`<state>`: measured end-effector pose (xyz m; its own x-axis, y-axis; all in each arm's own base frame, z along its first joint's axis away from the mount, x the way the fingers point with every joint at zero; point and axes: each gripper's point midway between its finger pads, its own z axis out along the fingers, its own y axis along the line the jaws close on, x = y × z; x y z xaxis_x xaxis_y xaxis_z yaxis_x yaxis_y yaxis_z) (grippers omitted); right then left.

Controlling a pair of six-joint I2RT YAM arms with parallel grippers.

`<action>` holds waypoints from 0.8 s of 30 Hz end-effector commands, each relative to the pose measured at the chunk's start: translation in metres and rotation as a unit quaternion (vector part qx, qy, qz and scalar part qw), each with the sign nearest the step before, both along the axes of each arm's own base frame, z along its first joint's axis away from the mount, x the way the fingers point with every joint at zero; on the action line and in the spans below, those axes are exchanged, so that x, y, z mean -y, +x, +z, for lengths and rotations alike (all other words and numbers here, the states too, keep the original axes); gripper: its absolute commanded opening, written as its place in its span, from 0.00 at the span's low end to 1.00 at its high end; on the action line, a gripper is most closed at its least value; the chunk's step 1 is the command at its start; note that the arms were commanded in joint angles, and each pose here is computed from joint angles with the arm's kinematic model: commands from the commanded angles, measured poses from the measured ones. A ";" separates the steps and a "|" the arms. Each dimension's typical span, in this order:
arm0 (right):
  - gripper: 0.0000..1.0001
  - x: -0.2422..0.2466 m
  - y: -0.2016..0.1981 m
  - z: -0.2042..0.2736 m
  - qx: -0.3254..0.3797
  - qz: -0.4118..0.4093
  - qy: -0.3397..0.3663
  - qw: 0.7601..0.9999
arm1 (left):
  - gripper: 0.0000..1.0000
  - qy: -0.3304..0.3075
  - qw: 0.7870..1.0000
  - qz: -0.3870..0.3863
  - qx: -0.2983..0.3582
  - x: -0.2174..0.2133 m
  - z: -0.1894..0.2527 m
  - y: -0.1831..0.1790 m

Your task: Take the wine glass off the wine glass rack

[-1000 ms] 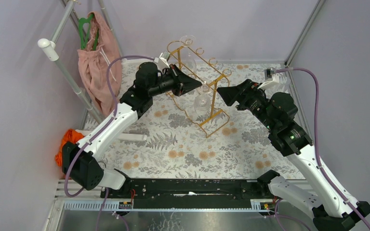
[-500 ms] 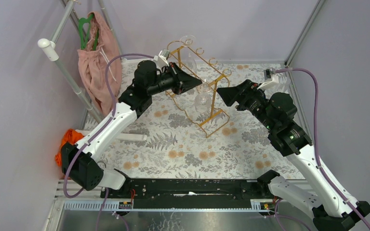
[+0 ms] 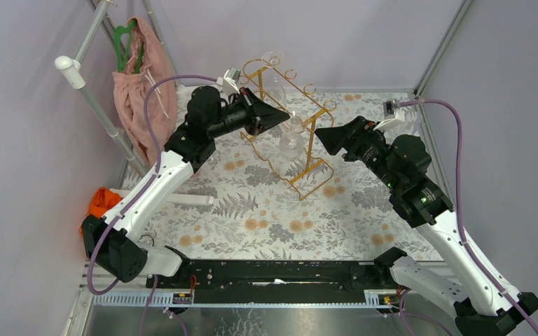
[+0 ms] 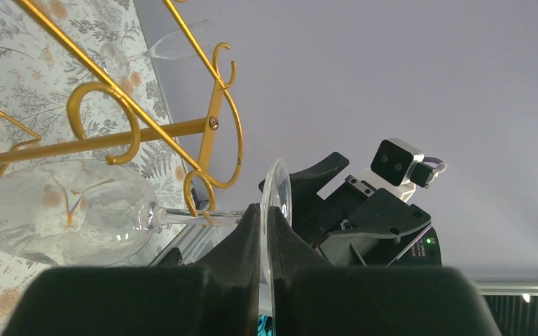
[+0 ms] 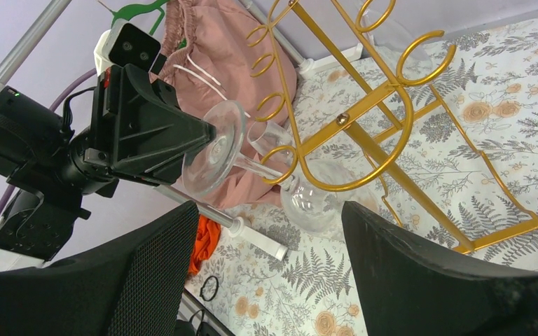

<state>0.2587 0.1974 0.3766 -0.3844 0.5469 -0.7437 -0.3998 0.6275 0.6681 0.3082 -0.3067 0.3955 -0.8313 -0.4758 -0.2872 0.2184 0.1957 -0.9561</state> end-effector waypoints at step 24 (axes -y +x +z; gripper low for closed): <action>0.82 -0.008 -0.005 0.012 0.026 0.021 0.044 0.998 | 0.00 -0.065 0.993 0.038 0.089 -0.060 0.072 -0.065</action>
<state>0.2591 0.2035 0.3690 -0.4055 0.5586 -0.7236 -0.4062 0.5990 0.6901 0.2637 -0.2570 0.4364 -0.7667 -0.5469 -0.3363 0.2950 0.1652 -0.9411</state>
